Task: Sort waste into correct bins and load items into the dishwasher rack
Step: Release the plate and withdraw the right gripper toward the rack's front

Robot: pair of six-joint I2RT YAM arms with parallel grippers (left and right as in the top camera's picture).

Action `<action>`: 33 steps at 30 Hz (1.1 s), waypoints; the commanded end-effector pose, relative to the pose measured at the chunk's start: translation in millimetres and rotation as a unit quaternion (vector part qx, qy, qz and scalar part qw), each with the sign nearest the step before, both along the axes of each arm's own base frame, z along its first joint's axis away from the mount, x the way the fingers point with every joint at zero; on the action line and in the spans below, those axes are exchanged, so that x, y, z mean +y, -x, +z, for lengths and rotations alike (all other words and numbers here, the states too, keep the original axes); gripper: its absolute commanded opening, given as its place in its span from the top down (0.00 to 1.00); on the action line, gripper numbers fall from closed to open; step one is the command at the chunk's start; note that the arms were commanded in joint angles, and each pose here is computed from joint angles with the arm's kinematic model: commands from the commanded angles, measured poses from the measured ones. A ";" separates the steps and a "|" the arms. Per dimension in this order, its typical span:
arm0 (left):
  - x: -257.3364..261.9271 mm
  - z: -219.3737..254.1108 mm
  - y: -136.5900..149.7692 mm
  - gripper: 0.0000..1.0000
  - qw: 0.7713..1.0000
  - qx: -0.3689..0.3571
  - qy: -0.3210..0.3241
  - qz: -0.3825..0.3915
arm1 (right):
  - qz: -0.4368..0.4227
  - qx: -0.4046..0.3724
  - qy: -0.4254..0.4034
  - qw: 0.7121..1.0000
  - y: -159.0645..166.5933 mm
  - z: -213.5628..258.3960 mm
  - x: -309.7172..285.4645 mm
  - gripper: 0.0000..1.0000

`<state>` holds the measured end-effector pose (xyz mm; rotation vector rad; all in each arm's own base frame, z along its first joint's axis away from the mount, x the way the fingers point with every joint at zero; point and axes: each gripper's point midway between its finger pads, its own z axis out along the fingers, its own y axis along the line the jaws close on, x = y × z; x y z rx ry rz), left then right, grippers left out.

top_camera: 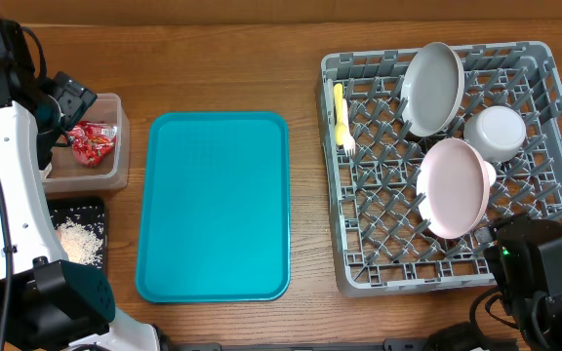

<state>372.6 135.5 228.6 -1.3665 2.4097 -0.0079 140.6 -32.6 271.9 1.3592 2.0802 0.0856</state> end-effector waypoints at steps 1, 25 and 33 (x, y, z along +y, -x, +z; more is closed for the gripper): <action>2.1 -0.2 0.5 0.00 1.000 0.002 -0.007 0.000 | -0.005 -0.004 -0.004 1.000 0.4 -0.6 -0.1 0.00; 2.0 -0.3 0.5 0.00 1.000 0.002 -0.006 0.000 | 0.158 -0.205 0.075 0.963 -71.0 -68.6 10.0 0.00; 2.0 -0.2 0.5 0.00 1.000 0.002 -0.006 0.000 | 0.227 -0.318 0.107 0.914 -100.6 -100.8 27.5 0.00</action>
